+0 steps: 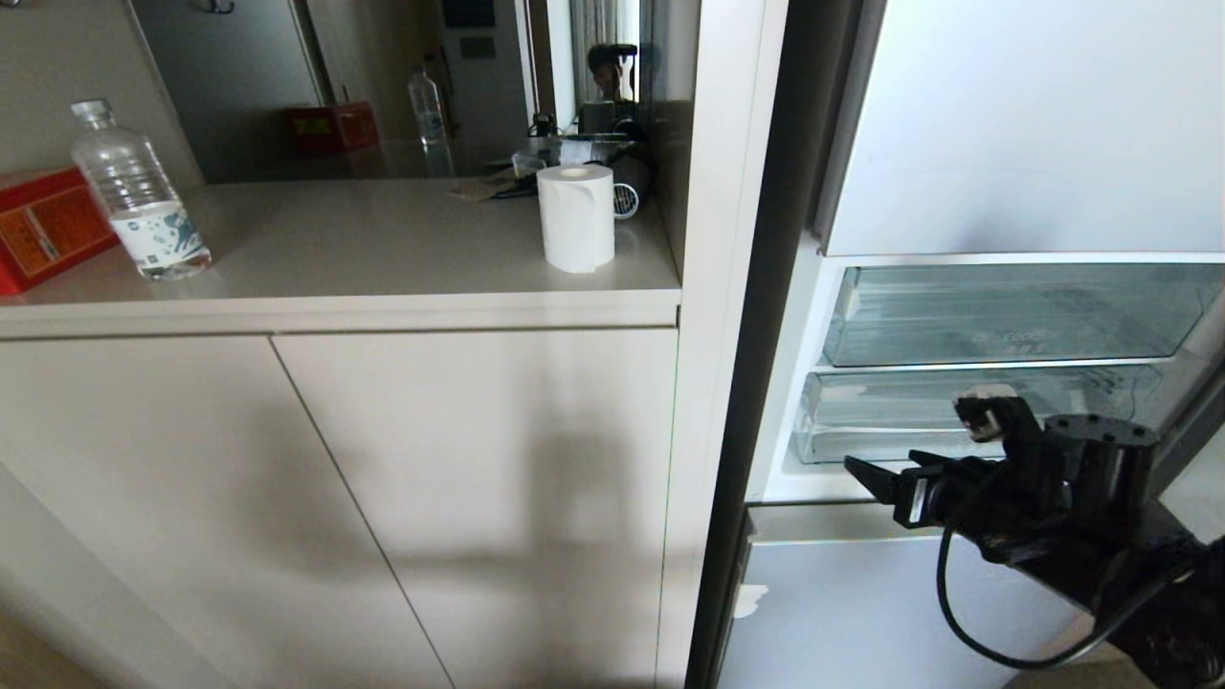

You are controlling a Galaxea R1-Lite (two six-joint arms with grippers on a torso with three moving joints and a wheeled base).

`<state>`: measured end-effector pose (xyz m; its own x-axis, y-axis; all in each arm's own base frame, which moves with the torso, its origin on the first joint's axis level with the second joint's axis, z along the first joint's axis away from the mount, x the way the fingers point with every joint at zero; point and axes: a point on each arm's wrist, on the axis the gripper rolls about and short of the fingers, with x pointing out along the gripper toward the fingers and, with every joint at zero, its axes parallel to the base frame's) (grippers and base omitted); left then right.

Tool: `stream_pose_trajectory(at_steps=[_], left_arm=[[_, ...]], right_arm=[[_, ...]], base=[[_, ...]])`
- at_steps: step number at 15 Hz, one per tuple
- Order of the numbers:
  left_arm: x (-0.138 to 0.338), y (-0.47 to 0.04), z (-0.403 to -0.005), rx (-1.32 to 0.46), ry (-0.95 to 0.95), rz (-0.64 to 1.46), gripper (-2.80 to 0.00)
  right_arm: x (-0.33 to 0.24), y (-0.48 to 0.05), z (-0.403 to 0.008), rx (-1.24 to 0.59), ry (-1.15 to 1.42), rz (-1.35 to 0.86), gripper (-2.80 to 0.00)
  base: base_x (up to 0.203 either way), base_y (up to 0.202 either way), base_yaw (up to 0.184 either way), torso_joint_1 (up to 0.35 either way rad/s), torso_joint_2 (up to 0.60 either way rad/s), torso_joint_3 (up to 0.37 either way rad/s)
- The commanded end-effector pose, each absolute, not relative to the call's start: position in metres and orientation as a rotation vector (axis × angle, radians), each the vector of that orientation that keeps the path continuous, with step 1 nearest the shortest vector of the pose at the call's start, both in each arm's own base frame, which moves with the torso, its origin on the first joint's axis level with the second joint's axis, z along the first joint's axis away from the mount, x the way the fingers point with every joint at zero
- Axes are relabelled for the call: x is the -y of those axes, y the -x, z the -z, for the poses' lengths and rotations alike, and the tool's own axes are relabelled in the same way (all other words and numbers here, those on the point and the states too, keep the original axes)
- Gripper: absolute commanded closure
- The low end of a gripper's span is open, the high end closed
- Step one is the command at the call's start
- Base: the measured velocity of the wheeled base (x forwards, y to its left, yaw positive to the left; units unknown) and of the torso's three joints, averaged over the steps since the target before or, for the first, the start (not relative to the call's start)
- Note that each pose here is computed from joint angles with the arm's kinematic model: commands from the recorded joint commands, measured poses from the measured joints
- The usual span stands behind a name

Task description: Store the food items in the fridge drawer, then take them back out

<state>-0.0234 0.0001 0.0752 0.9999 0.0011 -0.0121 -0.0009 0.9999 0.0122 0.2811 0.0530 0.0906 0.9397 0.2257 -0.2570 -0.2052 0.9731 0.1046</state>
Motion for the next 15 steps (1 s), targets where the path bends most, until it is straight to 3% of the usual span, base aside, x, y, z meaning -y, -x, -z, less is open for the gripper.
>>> stream_pose_trajectory(at_steps=[1,6,15], left_arm=[[0.000,0.023,-0.075,-0.014,-0.012,-0.001,0.00],[0.000,0.023,-0.075,-0.014,-0.012,-0.001,0.00],[0.000,0.023,-0.075,-0.014,-0.012,-0.001,0.00]], right_arm=[[-0.058,-0.302,-0.072,-0.304,-0.070,-0.212,-2.80],[-0.065,-0.337,-0.066,-0.254,-0.050,-0.191,-2.80],[-0.066,-0.354,-0.080,-0.176,-0.041,-0.139,-2.80]], base=[[0.000,0.000,0.000,0.000,0.00,0.000],[0.000,0.000,0.000,0.000,0.00,0.000],[0.000,0.000,0.000,0.000,0.00,0.000]])
